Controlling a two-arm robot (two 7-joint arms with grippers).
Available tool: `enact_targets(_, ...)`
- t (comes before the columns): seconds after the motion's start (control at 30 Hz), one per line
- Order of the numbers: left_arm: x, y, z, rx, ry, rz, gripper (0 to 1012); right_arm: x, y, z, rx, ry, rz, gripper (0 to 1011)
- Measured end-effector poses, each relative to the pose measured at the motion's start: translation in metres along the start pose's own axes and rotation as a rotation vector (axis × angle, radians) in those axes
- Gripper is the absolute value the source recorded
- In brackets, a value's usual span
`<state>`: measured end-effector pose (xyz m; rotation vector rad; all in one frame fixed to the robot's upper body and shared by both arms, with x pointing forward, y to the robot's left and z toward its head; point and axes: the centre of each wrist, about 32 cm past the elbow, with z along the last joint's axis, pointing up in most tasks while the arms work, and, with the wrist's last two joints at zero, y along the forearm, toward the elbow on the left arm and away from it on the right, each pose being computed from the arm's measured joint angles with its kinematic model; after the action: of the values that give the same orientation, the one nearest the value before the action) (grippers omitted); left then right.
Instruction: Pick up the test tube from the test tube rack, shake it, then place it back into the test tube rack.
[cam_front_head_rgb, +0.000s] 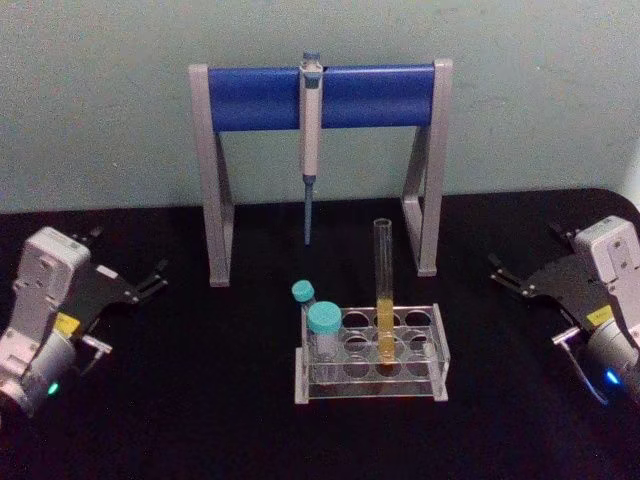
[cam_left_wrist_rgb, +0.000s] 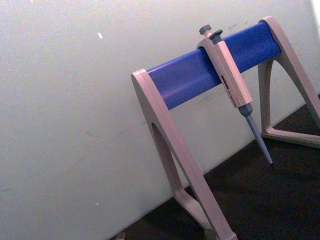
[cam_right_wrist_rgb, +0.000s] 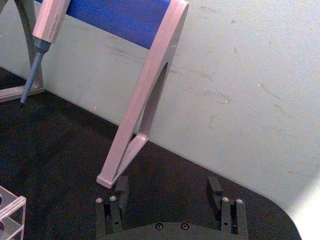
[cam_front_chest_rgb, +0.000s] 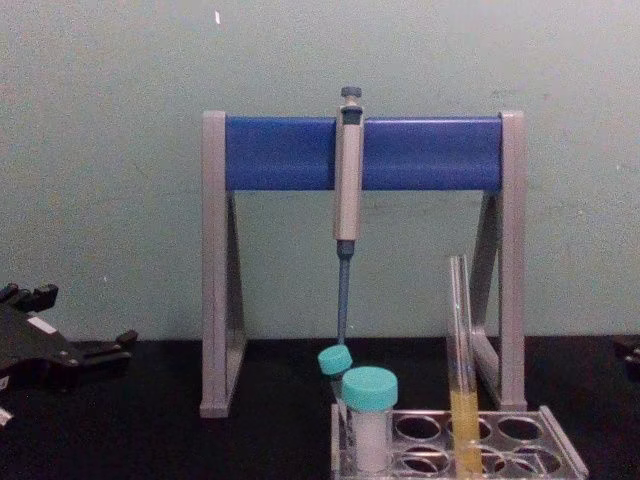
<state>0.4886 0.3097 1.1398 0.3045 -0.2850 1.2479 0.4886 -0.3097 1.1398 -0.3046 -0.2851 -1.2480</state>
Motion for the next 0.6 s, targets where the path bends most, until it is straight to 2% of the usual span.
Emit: enact_targets(0.6,0.0,0.0,0.0,0.0,0.0,0.0,1010,-0.0027,-0.0048,0.0021,0.0,0.017,0.024,1000)
